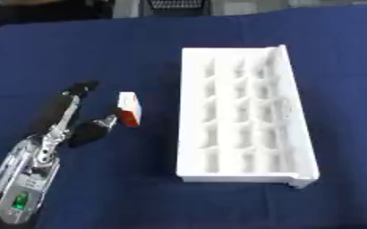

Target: Pick up objects on the table and place them in the box.

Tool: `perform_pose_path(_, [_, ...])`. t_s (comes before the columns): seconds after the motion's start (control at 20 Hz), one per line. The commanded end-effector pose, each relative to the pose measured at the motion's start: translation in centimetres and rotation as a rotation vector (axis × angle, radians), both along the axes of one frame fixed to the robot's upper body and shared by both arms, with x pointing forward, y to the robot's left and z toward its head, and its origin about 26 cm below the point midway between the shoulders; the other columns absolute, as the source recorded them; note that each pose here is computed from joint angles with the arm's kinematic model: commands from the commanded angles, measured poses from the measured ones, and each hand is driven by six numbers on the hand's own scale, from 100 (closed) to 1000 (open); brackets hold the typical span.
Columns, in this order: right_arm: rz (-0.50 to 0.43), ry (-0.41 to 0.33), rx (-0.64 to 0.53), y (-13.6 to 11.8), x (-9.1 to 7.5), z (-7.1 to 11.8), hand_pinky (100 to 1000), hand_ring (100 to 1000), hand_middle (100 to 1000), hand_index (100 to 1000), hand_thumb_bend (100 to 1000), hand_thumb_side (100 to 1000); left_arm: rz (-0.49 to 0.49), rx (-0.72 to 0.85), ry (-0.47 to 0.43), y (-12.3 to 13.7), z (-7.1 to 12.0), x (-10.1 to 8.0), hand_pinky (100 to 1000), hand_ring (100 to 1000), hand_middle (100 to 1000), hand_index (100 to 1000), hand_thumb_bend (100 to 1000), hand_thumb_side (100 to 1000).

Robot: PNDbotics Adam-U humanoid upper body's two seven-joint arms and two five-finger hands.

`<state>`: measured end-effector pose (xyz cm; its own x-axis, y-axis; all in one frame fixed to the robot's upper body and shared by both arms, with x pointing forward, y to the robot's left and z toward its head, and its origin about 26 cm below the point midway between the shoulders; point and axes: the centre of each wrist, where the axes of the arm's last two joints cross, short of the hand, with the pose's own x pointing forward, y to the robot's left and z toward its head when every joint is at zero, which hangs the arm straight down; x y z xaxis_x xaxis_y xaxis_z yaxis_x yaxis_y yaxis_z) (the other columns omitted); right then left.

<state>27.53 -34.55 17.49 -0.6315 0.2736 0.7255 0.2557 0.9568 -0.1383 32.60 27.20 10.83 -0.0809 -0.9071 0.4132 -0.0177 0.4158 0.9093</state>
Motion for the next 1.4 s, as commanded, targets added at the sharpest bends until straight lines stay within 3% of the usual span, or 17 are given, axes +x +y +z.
perform_pose_path(0.05, [0.004, -0.025, -0.022, 0.0, -0.2, 0.8, 614, 665, 713, 812, 100, 991, -0.002, 0.060, -0.027, 0.2, 1.3, 0.1, 956, 891, 885, 972, 528, 556])
perform_pose_path(1.4, [0.007, -0.024, -0.023, 0.0, -0.2, 0.9, 613, 665, 713, 812, 100, 991, -0.146, 0.129, 0.021, -0.3, 3.3, -0.3, 961, 893, 886, 967, 525, 555])
